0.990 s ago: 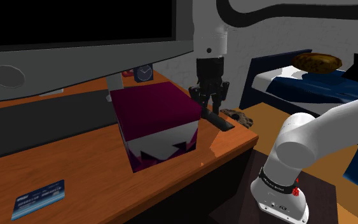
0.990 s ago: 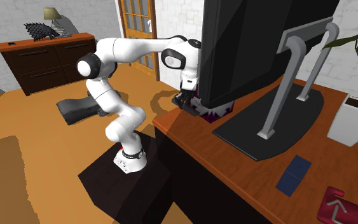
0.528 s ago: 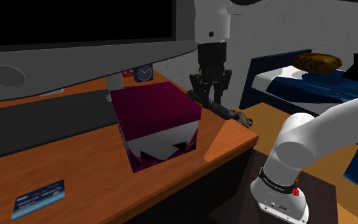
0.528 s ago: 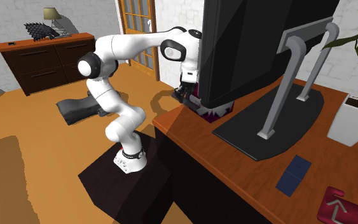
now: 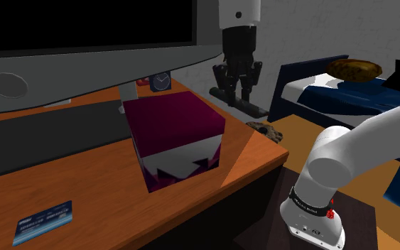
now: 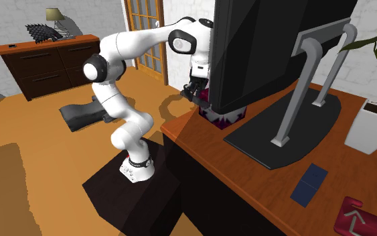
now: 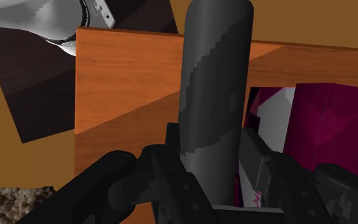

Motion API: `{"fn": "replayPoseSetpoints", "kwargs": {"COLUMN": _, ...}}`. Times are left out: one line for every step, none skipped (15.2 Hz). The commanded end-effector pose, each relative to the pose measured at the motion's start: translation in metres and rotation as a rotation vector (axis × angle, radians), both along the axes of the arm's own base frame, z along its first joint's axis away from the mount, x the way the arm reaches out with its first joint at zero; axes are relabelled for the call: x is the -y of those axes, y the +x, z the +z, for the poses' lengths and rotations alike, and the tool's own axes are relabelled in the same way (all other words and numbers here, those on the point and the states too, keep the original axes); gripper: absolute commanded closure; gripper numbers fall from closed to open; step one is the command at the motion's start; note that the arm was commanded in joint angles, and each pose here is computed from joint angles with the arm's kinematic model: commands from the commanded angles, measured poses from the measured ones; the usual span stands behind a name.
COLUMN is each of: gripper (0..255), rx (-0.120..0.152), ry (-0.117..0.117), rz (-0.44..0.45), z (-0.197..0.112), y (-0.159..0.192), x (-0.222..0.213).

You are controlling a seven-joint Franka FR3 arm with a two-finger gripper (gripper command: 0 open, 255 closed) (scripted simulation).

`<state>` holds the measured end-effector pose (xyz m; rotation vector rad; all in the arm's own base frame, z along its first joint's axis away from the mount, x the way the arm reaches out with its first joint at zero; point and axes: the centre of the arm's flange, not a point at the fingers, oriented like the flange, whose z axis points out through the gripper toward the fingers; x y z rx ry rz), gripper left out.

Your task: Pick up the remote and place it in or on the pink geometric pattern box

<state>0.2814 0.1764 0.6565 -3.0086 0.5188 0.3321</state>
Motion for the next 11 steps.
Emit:
{"fn": "replayPoseSetpoints", "kwargs": {"gripper": 255, "rx": 0.000, "ry": 0.000, "rz": 0.000, "z": 0.012, "y": -0.001, "x": -0.001}}
{"fn": "replayPoseSetpoints", "kwargs": {"gripper": 255, "rx": 0.000, "ry": 0.000, "rz": 0.000, "z": 0.017, "y": -0.001, "x": -0.001}}
{"fn": "replayPoseSetpoints", "kwargs": {"gripper": 255, "rx": 0.000, "ry": 0.000, "rz": 0.000, "z": 0.022, "y": -0.001, "x": -0.001}}
{"fn": "replayPoseSetpoints", "kwargs": {"gripper": 255, "rx": 0.000, "ry": 0.000, "rz": 0.000, "z": 0.028, "y": -0.001, "x": -0.001}}
{"fn": "replayPoseSetpoints", "kwargs": {"gripper": 255, "rx": 0.000, "ry": 0.000, "rz": 0.000, "z": 0.033, "y": -0.001, "x": -0.001}}
{"fn": "replayPoseSetpoints", "kwargs": {"gripper": 255, "rx": 0.000, "ry": 0.000, "rz": 0.000, "z": 0.038, "y": -0.001, "x": -0.001}}
{"fn": "replayPoseSetpoints", "kwargs": {"gripper": 255, "rx": 0.000, "ry": 0.000, "rz": 0.000, "z": 0.044, "y": -0.001, "x": -0.001}}
{"fn": "replayPoseSetpoints", "kwargs": {"gripper": 255, "rx": 0.000, "ry": 0.000, "rz": 0.000, "z": 0.049, "y": -0.001, "x": -0.001}}
{"fn": "replayPoseSetpoints", "kwargs": {"gripper": 255, "rx": 0.000, "ry": 0.000, "rz": 0.000, "z": 0.054, "y": -0.001, "x": -0.001}}
{"fn": "replayPoseSetpoints", "kwargs": {"gripper": 255, "rx": 0.000, "ry": 0.000, "rz": 0.000, "z": 0.059, "y": -0.001, "x": -0.001}}
{"fn": "replayPoseSetpoints", "kwargs": {"gripper": 255, "rx": 0.000, "ry": 0.000, "rz": 0.000, "z": 0.065, "y": -0.001, "x": -0.001}}
